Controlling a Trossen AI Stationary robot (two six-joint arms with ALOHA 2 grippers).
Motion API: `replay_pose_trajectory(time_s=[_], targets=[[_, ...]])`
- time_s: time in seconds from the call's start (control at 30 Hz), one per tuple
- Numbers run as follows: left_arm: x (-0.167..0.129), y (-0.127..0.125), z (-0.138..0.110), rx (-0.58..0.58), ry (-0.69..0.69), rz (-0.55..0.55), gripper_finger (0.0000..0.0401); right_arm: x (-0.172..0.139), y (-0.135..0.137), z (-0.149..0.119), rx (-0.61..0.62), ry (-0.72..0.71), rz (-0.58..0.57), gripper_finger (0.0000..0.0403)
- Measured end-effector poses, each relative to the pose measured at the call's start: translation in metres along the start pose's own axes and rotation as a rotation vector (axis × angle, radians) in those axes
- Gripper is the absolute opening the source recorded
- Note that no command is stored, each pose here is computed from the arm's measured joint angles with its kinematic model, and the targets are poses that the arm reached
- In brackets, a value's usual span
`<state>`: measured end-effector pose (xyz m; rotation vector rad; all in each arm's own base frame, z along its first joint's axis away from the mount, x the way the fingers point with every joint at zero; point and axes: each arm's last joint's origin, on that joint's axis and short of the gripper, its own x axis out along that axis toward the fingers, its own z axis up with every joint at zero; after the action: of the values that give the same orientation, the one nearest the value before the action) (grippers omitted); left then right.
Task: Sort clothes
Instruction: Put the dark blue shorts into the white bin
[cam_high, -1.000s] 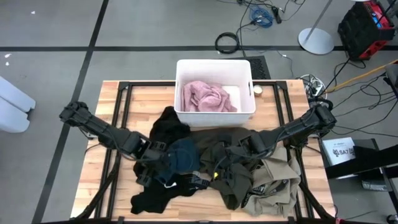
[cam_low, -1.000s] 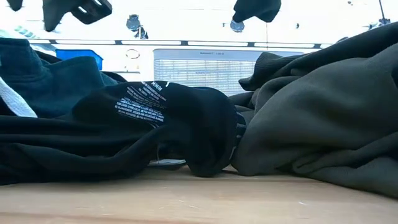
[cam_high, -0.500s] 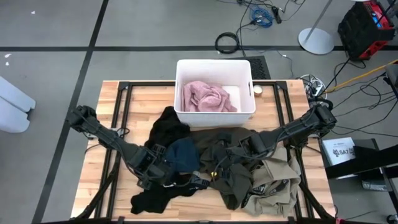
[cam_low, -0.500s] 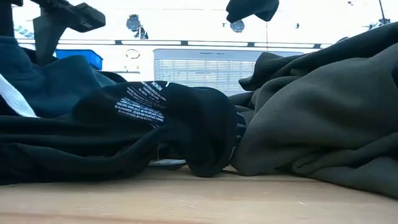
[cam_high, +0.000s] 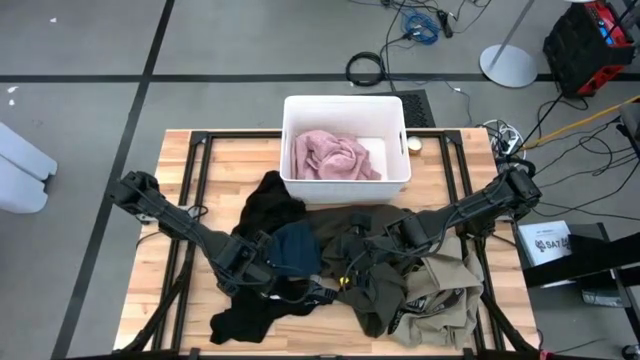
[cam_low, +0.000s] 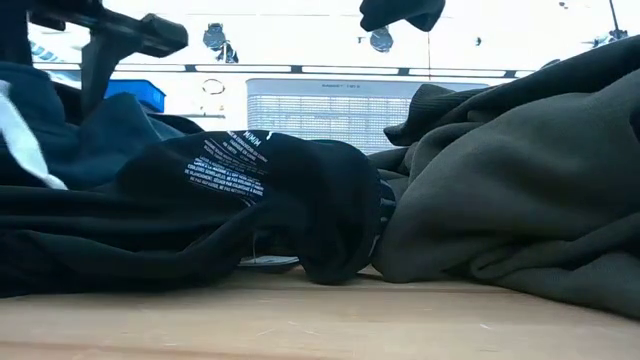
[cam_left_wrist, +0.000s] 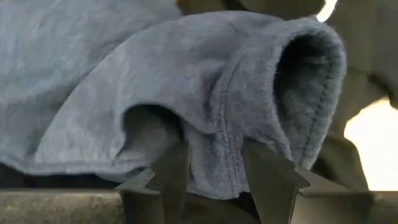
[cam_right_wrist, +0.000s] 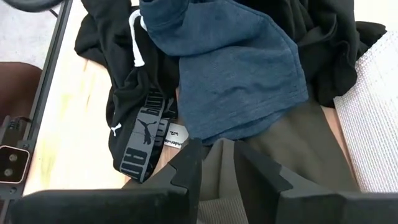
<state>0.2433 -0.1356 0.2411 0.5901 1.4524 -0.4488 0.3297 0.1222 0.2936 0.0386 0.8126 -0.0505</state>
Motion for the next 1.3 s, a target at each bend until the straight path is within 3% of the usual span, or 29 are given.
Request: replay_pose_trajectory(time_s=[0.3,0.47,0.6,1.03,1.3], targets=[[-0.028,-0.001,0.004,0.264,-0.006,0.03,0.016,0.0,0.002,0.002,0.042,-0.019,0.01,0.0084],[-0.042,-0.001,-0.002,0.275,0.056,0.033,0.016,-0.002,0.006,0.0,0.04,-0.019,0.018,0.0084],[-0.033,-0.003,-0.003,0.295,0.081,-0.02,0.016,-0.003,0.011,-0.002,0.027,-0.019,0.031,0.0084],[-0.006,-0.005,-0.002,0.458,0.064,-0.011,0.016,-0.006,0.02,-0.005,0.025,-0.018,0.05,0.0084],[0.011,-0.007,0.0,0.48,0.106,-0.042,0.016,-0.007,0.021,-0.003,0.03,-0.033,0.056,0.0084]])
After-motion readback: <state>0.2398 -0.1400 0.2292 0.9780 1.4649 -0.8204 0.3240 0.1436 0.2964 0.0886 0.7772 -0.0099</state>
